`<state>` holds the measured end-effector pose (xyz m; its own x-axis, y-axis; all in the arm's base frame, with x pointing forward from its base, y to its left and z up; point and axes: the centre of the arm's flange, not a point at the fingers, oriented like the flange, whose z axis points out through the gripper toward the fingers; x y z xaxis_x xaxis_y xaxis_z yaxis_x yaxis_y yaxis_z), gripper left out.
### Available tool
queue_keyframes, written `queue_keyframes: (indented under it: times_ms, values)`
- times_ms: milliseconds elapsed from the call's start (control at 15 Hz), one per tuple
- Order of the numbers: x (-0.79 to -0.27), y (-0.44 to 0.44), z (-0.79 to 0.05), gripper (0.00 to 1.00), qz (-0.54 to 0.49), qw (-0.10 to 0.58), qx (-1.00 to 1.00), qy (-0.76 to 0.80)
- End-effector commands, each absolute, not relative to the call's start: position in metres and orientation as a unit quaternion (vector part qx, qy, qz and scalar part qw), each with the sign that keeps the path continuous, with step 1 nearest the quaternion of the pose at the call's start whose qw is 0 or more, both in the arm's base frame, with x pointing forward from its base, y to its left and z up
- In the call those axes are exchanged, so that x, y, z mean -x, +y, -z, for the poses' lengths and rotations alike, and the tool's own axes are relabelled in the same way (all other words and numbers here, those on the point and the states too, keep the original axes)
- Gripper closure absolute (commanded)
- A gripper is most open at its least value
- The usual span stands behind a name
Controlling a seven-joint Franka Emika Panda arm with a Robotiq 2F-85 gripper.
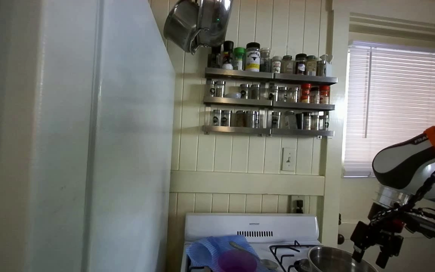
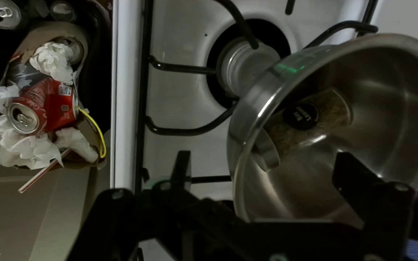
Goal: Move the silver bowl backwards.
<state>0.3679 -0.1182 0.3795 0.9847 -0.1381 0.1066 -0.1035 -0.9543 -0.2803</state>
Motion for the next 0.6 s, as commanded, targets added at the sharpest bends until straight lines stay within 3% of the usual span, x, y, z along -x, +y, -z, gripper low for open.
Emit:
queue_keyframes:
  times_ms: [0,67,533]
  values:
    - [-0.3796,-0.1196,-0.3646,0.21,0.068,0.145,0.985,0.065]
    - [-0.3808,-0.1198,-0.3625,0.34,0.067,0.144,0.985,0.067]
    - [-0.385,-0.1179,-0.3575,0.89,0.064,0.127,0.987,0.07]
